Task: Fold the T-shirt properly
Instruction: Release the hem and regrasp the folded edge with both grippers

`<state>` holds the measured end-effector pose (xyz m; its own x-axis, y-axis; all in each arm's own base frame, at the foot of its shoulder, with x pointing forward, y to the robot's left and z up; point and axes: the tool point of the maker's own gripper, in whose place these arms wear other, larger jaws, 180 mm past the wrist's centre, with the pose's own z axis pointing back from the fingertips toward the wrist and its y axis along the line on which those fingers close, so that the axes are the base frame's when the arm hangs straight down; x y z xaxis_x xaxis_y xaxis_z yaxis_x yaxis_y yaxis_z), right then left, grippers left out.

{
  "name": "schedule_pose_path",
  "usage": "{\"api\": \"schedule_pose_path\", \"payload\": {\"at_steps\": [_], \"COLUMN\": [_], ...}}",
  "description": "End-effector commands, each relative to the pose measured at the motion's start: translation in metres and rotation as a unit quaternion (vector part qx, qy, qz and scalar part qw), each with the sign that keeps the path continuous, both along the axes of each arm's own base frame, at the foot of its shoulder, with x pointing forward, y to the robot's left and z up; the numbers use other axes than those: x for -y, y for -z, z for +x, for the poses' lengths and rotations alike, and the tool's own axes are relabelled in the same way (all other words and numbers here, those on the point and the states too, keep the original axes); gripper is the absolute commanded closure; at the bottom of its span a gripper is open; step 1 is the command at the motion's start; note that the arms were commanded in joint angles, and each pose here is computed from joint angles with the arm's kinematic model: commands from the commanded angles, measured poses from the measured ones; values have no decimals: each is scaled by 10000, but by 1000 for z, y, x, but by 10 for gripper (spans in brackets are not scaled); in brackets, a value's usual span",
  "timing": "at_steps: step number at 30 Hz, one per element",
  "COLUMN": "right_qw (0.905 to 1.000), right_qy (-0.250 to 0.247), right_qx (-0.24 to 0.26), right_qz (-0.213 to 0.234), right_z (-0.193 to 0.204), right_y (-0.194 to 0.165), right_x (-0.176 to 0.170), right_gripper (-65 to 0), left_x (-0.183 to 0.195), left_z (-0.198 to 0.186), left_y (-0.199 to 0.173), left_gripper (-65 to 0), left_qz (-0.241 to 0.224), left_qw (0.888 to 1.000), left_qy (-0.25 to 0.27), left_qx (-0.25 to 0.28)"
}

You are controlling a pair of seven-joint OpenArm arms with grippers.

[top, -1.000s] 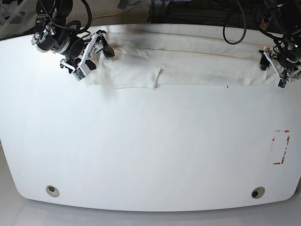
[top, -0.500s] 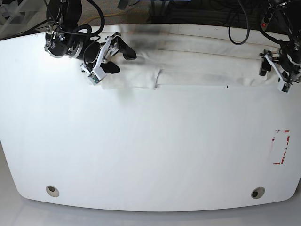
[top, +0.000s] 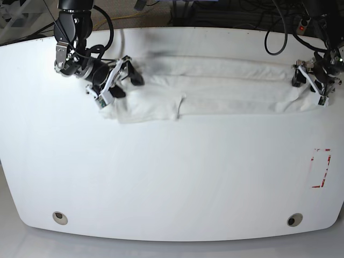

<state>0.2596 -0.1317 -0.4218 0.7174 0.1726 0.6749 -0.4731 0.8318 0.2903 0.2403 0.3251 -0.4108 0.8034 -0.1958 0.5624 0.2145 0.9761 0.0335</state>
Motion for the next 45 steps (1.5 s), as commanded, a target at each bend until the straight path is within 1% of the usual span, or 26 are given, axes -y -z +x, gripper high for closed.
{"api": "schedule_pose_path", "payload": {"at_steps": [1, 3, 5, 8, 10, 12, 14, 16, 17, 19, 25, 30, 32, 37, 39, 40, 42, 45], "right_qw": [9957, 9959, 9961, 9961, 9962, 9964, 9965, 9967, 9966, 9967, 9973, 9975, 9975, 9976, 9978, 9981, 9982, 9983], "right_qy": [70, 88, 93, 87, 90, 92, 91, 91, 91, 83, 95, 96, 97, 82, 84, 100, 109, 110], "right_qx": [-541, -445, -363, -294, -280, -271, -279, -295, -302, -312, -310, -295, -295, -298, -298, -296, -295, -296], "right_qz": [-748, -777, -799, -828, -817, -802, -786, -756, -756, -748, -665, -642, -634, -626, -580, -534, -504, -489], "right_z": [-8, 3, 10, 17, 18, 19, 18, 17, 16, 15, 15, 17, 17, 16, 16, 17, 17, 17], "right_y": [24, 19, 14, 10, 9, 9, 9, 11, 11, 12, 12, 11, 11, 12, 12, 12, 12, 12], "right_x": [36, 40, 41, 41, 42, 41, 40, 37, 37, 36, 30, 28, 27, 26, 22, 19, 17, 16], "right_gripper": [-444, -444, -444, -444, -444, -444, -444, -444, -444, -444, -444, -444, -444, -444, -444, -444, -444, -444], "left_x": [-5, 2, 1, -9, -22, -35, -48, -55, -56, -58, -60, -58, -55, -36, -35, -34, -30, -28], "left_z": [7, 19, 23, 25, 20, 15, 9, 4, 1, -4, -5, 5, 11, 28, 30, 30, 31, 30], "left_y": [-9, -26, -42, -65, -77, -84, -91, -88, -82, -67, -35, -29, -26, -16, -14, -13, -11, -11], "left_gripper": [-394, -396, -396, -396, -397, -418, -488, -542, -554, -550, -549, -549, -549, -546, -517, -490, -369, -132], "left_qz": [194, 113, 3, -147, -251, -348, -454, -576, -646, -796, -1360, -1615, -1697, -1855, -1788, -1775, -1756, -1729], "left_qw": [9998, 9995, 9988, 9969, 9952, 9929, 9894, 9868, 9865, 9854, 9753, 9694, 9684, 9706, 9742, 9750, 9766, 9776], "left_qy": [81, 147, 73, -151, -412, -674, -933, -1120, -1168, -1292, -1667, -1779, -1761, -1494, -1358, -1322, -1235, -1192], "left_qx": [-10, 266, 481, 753, 854, 916, 1015, 1021, 943, 765, 490, 501, 489, 342, 244, 210, 138, 101]}}
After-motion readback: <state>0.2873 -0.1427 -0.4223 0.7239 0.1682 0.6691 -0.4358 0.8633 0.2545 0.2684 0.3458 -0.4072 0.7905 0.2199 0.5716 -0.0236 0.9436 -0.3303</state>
